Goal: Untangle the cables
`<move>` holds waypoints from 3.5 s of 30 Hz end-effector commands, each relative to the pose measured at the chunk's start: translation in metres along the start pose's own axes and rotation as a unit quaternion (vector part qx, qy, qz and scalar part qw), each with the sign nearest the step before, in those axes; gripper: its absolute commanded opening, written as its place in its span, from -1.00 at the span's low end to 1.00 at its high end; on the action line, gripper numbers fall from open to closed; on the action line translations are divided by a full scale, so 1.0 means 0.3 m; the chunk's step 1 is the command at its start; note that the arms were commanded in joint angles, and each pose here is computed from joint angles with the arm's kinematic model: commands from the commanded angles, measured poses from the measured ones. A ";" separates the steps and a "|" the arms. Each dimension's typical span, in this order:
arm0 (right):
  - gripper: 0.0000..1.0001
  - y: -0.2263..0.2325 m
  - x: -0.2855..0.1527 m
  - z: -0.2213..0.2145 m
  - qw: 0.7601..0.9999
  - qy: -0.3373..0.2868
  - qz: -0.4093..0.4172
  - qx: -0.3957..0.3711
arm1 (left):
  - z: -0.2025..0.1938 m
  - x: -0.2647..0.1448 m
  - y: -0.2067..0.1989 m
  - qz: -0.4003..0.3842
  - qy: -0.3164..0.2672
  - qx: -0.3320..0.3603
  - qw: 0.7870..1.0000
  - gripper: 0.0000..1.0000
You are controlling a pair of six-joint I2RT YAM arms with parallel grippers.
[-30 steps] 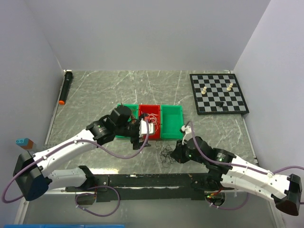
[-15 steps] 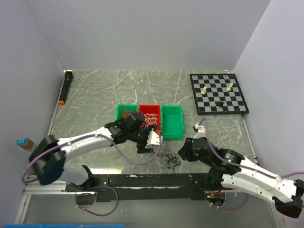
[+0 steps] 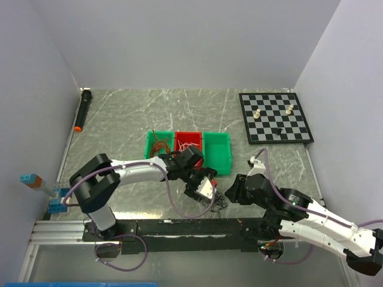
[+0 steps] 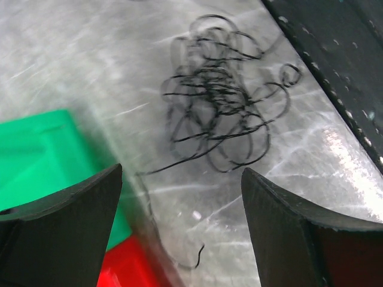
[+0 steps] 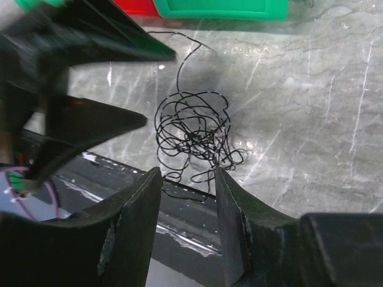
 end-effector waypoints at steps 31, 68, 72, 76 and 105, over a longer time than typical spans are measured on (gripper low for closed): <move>-0.08 0.054 0.117 -0.068 0.996 0.062 0.025 -0.052 | 0.113 -0.077 -0.067 0.060 0.004 -0.028 0.998 -0.76; -0.11 -0.062 0.145 -0.127 0.995 0.083 -0.040 -0.043 | -0.106 0.082 -0.027 0.012 0.055 0.052 0.997 -0.98; -0.15 -0.064 0.155 -0.129 0.994 0.087 -0.052 -0.044 | -0.059 0.021 -0.006 0.043 0.058 0.009 0.997 -0.99; -0.24 -0.059 0.175 -0.130 0.994 0.086 -0.058 -0.045 | 0.002 -0.073 -0.021 0.052 0.065 -0.037 0.996 -0.99; -0.89 0.011 0.204 -0.039 0.998 0.004 -0.035 -0.049 | 0.389 -0.838 0.125 0.285 0.003 -0.046 0.957 -0.99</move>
Point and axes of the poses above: each gripper's point midway between its finger pads, its own x axis out along the fingers, its own y axis along the line the jaws close on, z = x × y, the point moved 5 cm from there along -x, back along the fingers, and after that the axes turned 8 degrees about x, right-handed, at the moved point
